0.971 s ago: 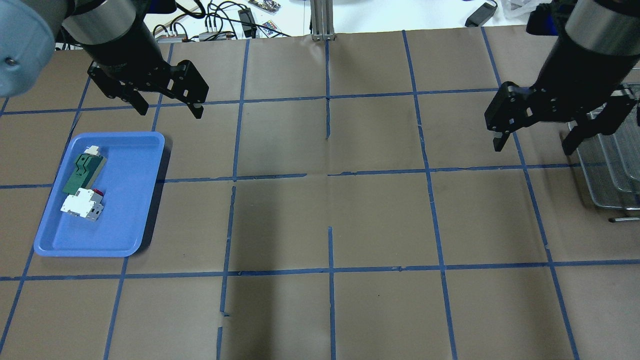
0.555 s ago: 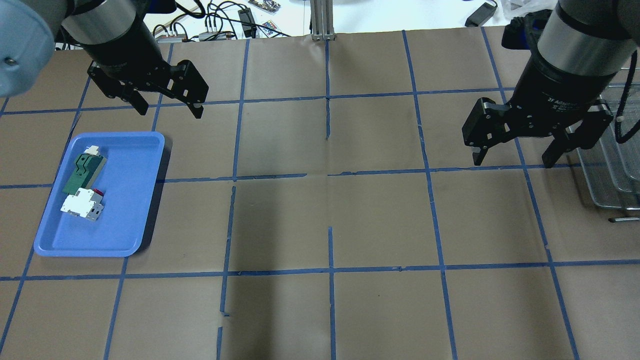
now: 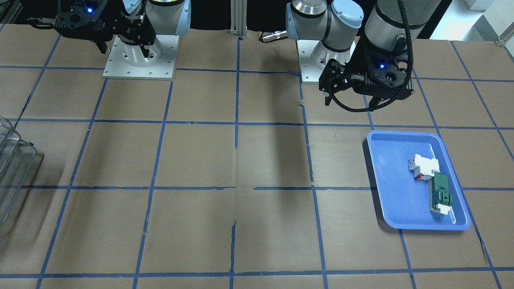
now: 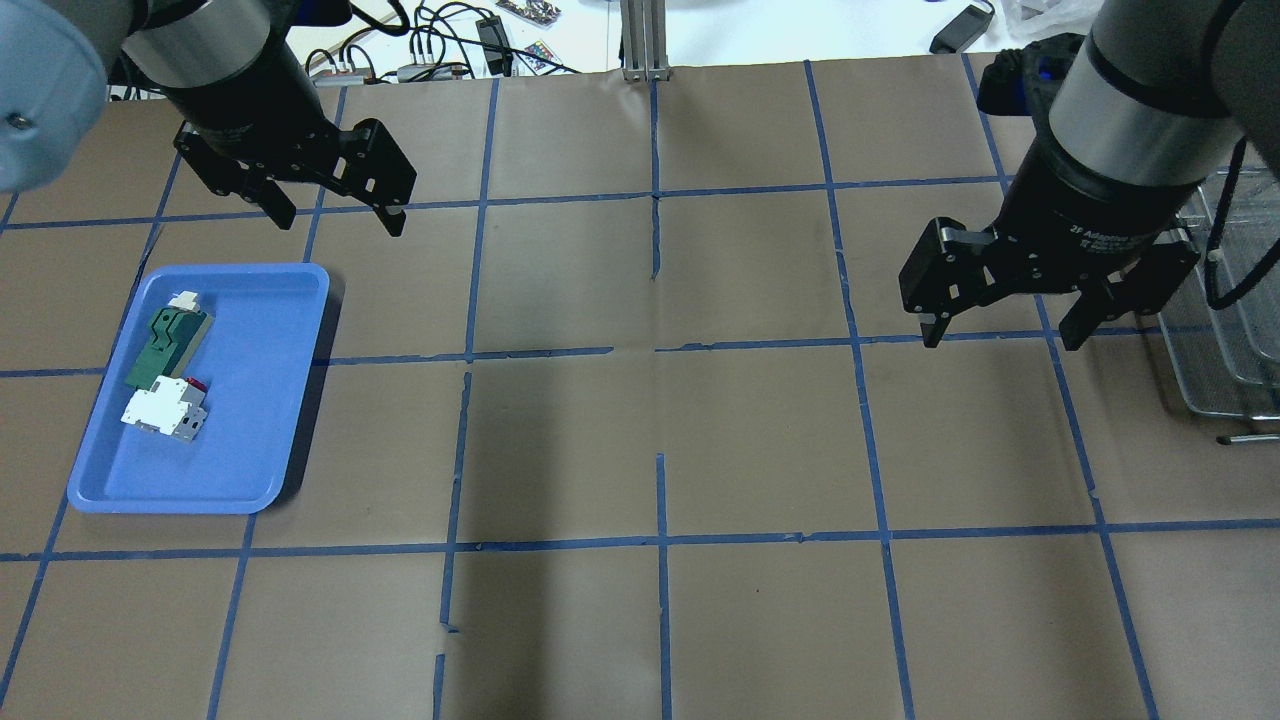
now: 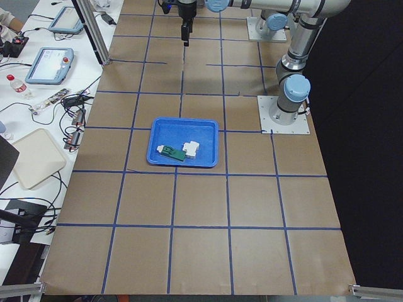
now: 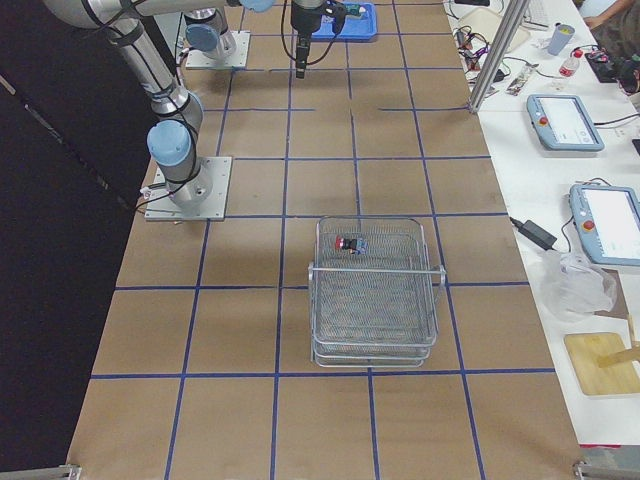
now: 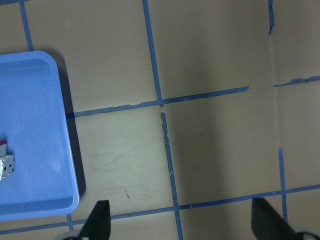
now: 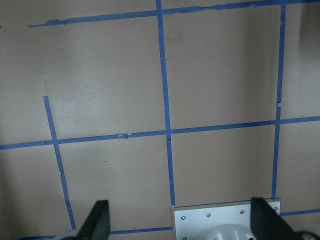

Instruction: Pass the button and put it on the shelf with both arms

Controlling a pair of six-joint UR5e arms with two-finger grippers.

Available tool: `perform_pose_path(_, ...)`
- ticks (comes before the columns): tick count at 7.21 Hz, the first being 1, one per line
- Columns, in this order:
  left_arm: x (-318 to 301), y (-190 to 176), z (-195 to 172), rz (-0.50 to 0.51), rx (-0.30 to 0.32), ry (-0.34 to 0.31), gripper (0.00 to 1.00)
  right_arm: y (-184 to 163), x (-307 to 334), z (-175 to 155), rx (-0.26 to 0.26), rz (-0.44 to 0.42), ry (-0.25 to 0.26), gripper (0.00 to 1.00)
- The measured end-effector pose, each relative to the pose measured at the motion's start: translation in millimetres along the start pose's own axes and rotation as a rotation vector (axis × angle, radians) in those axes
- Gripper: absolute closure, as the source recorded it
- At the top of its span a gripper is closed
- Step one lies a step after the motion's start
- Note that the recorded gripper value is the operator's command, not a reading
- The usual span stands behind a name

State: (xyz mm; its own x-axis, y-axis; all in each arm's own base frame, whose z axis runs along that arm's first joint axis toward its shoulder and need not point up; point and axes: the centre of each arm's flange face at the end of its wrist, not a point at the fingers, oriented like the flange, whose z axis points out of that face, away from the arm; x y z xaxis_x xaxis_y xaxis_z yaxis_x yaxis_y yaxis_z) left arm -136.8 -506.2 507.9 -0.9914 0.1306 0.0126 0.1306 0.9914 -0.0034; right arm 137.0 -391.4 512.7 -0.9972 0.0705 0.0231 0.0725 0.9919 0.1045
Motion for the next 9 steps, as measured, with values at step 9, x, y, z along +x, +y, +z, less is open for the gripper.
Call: perform_pose_path(9,0.2,0.4,-0.4,0.0,0.001,-0.001,0.0,-33.9,-3.7,13.2,0.055,0.022,-0.045,0.0)
